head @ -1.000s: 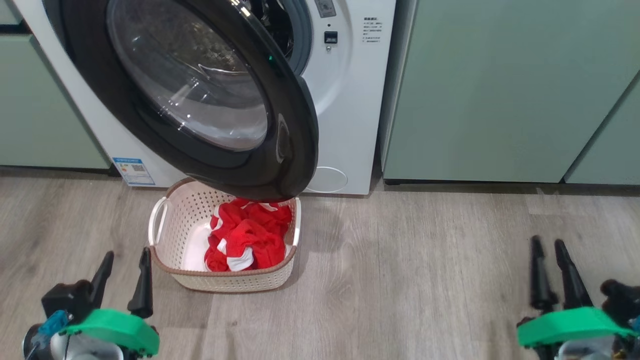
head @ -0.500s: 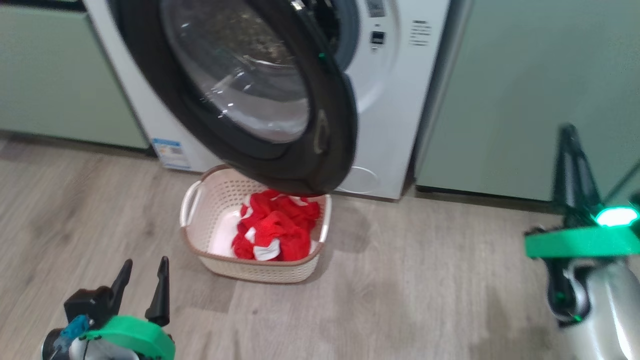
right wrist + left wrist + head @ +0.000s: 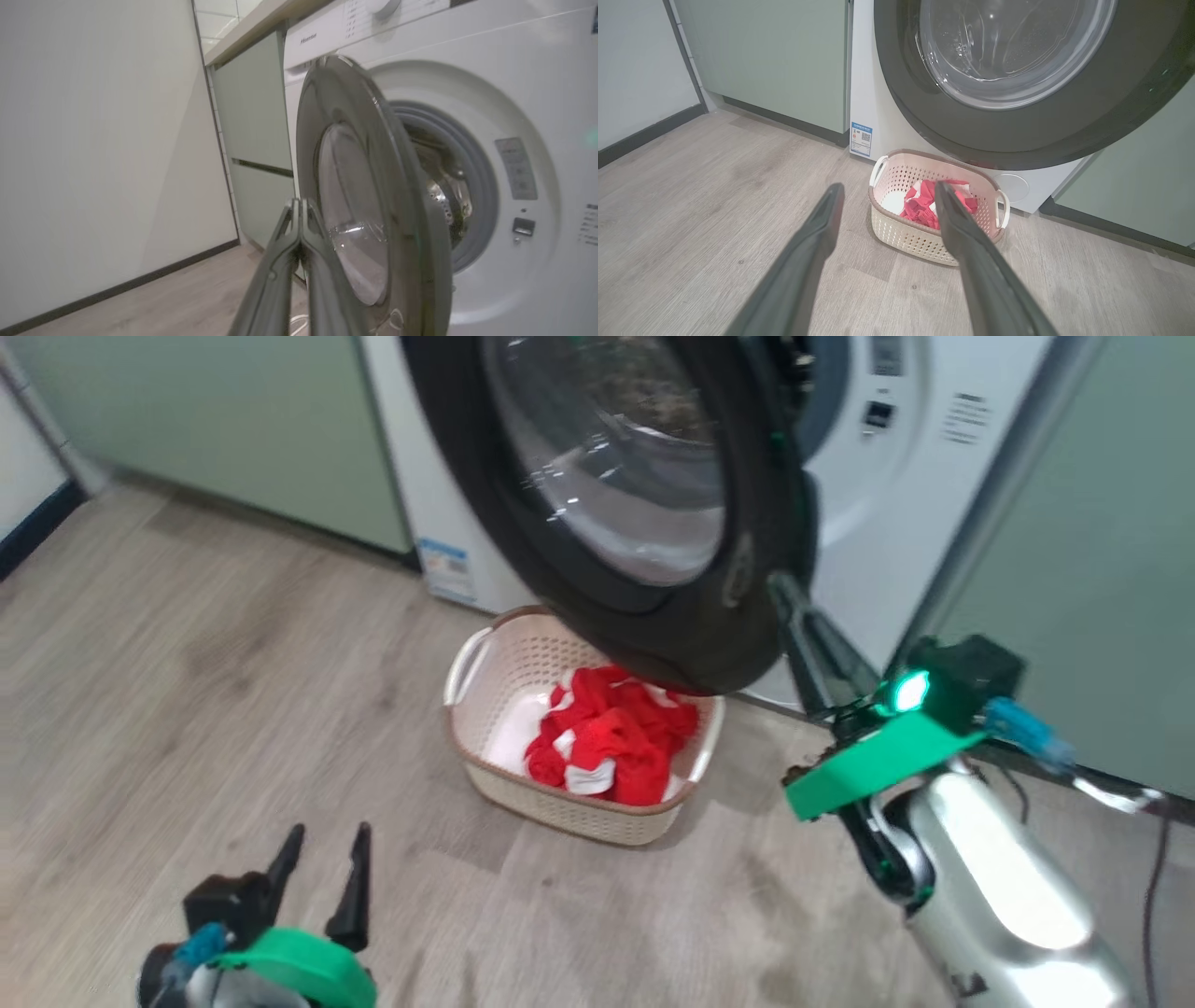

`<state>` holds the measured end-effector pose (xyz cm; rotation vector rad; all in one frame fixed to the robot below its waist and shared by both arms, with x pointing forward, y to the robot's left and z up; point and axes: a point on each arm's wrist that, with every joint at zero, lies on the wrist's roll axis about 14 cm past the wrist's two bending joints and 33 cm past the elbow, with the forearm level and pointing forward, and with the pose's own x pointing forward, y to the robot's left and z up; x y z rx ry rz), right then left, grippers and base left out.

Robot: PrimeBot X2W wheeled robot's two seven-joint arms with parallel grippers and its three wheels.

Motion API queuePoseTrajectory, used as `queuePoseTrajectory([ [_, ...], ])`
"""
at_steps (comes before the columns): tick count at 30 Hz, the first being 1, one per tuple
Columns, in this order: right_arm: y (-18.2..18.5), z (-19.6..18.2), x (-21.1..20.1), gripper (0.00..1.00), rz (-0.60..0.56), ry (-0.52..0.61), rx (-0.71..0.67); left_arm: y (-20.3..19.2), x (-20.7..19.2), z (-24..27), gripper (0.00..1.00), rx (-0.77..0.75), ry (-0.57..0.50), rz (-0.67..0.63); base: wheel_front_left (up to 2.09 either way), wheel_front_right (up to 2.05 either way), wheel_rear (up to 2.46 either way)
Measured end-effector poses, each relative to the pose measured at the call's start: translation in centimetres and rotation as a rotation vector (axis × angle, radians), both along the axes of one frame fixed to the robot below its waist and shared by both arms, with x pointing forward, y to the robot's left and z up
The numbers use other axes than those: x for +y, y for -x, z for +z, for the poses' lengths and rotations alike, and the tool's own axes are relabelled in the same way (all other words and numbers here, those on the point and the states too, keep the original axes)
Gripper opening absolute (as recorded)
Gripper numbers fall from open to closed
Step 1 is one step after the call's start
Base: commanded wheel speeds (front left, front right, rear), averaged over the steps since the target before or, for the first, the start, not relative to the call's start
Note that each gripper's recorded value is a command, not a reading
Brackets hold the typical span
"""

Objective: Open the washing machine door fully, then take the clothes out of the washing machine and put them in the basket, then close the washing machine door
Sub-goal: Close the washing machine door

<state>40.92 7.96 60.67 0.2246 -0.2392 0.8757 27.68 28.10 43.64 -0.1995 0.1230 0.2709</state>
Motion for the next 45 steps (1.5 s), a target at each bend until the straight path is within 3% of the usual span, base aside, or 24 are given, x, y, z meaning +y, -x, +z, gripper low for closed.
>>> queuePoseTrajectory([
  [5, -1.5, -3.3, 2.1, 0.00, 0.035, 0.068, 0.094, 0.3, -0.2, -0.1, 1.00, 0.002, 0.012, 0.018, 0.00, 0.00, 0.00],
  [17, -8.0, -7.5, 2.4, 0.00, -0.034, 0.147, 0.191, -1.4, -1.0, -1.1, 1.00, 0.048, 0.030, 0.023, 0.00, 0.00, 0.00],
  [29, -14.0, -7.9, -1.4, 0.00, -0.213, 0.108, 0.253, -3.2, -2.1, -1.8, 1.00, 0.072, 0.041, -0.006, 0.00, 0.00, 0.00],
  [45, -24.0, -6.9, -3.8, 0.00, -0.340, 0.091, 0.245, -7.1, -3.1, -3.0, 1.00, 0.100, 0.081, -0.040, 0.00, 0.00, 0.00],
])
